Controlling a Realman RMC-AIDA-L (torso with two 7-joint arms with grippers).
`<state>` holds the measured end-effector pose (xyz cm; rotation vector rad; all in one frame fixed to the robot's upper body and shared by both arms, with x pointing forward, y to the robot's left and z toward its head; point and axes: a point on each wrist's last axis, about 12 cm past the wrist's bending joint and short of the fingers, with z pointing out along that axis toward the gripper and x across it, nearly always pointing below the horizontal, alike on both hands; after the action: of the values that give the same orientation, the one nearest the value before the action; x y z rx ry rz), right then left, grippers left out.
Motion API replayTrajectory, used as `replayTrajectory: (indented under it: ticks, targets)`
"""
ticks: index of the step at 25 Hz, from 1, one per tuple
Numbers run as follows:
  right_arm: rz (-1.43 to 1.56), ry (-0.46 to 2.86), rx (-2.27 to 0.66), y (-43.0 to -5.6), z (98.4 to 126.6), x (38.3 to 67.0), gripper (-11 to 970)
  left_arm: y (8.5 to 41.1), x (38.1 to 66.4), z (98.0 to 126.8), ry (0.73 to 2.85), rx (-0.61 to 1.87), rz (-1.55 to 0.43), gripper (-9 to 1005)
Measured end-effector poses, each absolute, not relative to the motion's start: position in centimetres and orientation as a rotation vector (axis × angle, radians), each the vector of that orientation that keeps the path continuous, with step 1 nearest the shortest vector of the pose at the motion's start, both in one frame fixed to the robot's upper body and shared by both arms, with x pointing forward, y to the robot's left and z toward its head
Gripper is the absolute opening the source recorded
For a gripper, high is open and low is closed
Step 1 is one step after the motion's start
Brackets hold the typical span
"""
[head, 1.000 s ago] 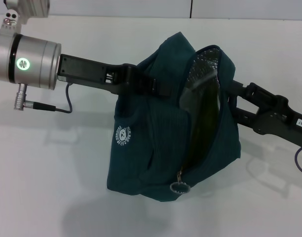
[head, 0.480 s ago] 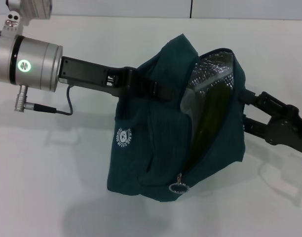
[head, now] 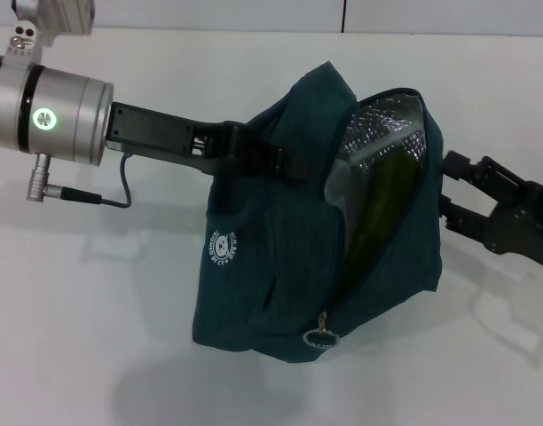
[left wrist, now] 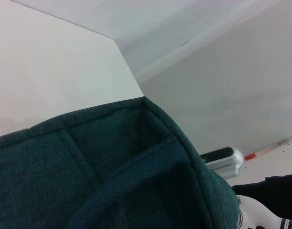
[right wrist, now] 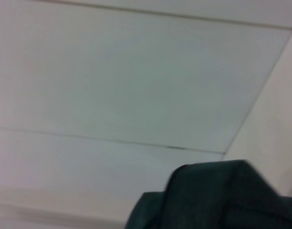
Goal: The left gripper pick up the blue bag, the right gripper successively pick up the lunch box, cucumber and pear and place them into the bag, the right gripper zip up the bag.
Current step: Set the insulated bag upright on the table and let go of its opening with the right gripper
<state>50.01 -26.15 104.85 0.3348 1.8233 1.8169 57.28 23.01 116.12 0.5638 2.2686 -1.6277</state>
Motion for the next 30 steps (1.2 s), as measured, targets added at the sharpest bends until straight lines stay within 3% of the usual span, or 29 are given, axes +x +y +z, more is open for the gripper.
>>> replayTrajectory:
  ticks: [30]
  targets:
    - [1.874, 1.771, 0.184, -23.9, 107.1, 52.5, 870, 23.0, 57.0, 115.8, 2.274, 0.580, -1.629, 41]
